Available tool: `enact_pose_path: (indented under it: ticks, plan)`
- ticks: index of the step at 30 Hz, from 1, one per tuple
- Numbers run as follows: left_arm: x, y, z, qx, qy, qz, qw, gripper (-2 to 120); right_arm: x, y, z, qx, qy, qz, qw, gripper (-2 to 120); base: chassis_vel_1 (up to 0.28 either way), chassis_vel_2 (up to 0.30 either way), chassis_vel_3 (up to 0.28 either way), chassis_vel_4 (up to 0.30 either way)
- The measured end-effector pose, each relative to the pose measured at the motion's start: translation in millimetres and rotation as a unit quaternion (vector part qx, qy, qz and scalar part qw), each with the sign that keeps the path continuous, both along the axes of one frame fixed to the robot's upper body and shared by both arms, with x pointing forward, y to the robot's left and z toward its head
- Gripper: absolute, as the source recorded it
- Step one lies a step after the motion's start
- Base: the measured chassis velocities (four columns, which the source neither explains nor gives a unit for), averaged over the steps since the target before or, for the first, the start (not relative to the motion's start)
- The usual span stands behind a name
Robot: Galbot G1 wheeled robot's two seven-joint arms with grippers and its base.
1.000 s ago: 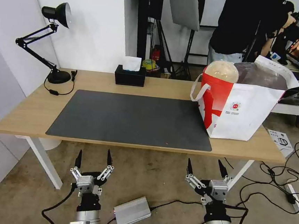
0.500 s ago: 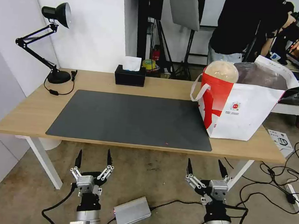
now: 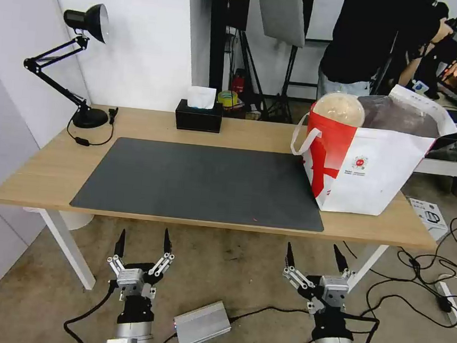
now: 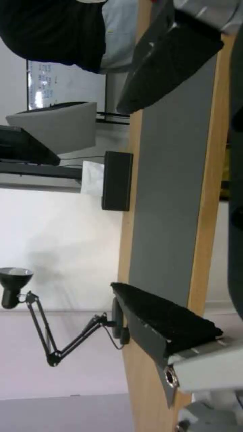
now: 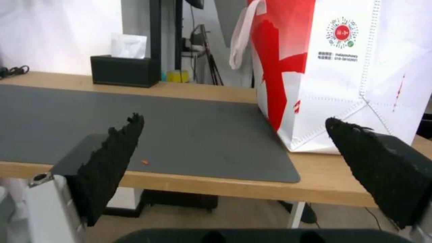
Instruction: Pick up the trash from the table and place it into the takeout bag.
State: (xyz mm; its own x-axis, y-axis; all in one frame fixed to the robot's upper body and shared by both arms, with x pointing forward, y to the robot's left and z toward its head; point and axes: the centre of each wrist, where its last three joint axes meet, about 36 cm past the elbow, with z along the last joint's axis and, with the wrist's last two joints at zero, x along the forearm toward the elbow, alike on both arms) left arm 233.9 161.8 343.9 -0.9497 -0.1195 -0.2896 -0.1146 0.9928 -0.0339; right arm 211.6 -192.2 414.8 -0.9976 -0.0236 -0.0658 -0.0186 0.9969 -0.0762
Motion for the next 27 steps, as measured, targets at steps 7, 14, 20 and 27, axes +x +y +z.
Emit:
enact_pose_path:
  ticks: [7, 14, 20, 27]
  plan:
    - [0.0, 0.0, 0.0, 0.0, 0.0, 0.0, 1.0, 100, 0.0, 0.0, 0.0, 0.0, 0.0, 0.0, 1.0, 100, 0.0, 0.0, 0.0, 0.0]
    - [0.0, 0.0, 0.0, 0.0, 0.0, 0.0, 1.0, 100, 0.0, 0.0, 0.0, 0.0, 0.0, 0.0, 1.0, 100, 0.0, 0.0, 0.0, 0.0]
    - [0.0, 0.0, 0.0, 0.0, 0.0, 0.0, 1.0, 100, 0.0, 0.0, 0.0, 0.0, 0.0, 0.0, 1.0, 100, 0.0, 0.0, 0.0, 0.0]
    - [0.0, 0.0, 0.0, 0.0, 0.0, 0.0, 1.0, 100, 0.0, 0.0, 0.0, 0.0, 0.0, 0.0, 1.0, 100, 0.0, 0.0, 0.0, 0.0]
